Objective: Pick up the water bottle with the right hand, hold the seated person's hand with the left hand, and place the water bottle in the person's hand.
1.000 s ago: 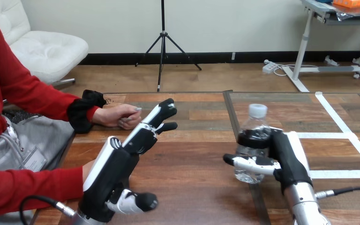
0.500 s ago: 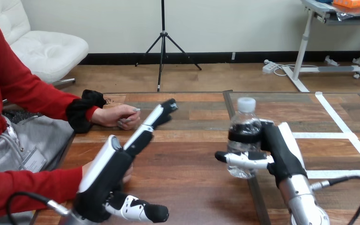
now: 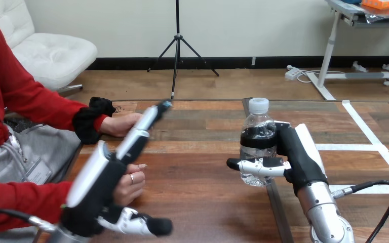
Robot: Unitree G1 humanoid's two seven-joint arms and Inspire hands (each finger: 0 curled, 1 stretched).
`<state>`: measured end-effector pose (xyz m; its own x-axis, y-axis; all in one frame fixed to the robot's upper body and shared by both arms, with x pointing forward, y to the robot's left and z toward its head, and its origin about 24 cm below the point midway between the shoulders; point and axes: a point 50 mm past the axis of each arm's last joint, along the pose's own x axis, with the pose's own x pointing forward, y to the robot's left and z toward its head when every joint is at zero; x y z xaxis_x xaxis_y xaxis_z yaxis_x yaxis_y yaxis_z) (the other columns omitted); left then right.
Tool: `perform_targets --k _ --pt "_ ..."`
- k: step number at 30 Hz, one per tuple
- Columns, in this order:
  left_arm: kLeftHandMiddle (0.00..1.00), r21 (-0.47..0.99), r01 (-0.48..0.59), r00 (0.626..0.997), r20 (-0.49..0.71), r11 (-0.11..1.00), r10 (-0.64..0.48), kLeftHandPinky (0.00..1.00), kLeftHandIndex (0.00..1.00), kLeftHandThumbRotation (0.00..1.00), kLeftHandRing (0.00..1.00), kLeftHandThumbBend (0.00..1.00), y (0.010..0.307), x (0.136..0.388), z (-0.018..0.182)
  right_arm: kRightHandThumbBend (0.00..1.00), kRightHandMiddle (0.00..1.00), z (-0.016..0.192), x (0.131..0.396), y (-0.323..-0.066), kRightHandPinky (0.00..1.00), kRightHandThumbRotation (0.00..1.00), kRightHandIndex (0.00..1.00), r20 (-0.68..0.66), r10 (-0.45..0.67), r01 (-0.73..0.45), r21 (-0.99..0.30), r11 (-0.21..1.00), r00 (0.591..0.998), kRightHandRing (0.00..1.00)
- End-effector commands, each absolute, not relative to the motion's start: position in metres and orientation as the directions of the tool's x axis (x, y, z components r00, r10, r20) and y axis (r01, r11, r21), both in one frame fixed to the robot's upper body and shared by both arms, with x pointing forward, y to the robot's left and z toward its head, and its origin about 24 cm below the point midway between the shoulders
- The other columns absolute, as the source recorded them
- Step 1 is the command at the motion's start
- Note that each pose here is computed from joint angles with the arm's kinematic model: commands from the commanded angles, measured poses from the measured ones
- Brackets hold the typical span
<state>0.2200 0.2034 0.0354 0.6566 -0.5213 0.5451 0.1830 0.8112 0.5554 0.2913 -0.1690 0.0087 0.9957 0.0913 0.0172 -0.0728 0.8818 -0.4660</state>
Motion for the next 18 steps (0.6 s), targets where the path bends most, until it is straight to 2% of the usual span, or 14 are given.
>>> perform_targets --k 1,18 --pt "1.0 0.622 0.097 0.658 0.546 0.777 -0.519 0.94 1.0 0.68 1.0 1.0 0.226 0.229 0.057 0.91 0.43 0.039 0.308 -0.163 0.24 0.0 0.47 0.128 0.12 -0.045 -0.475 0.879 0.985 0.31" --pt "1.0 0.753 0.061 0.769 0.384 0.656 -0.512 0.98 1.0 0.56 1.0 1.0 0.26 0.242 0.067 0.9 0.43 0.042 0.31 -0.165 0.23 0.0 0.47 0.122 0.123 -0.052 -0.468 0.882 0.985 0.3"
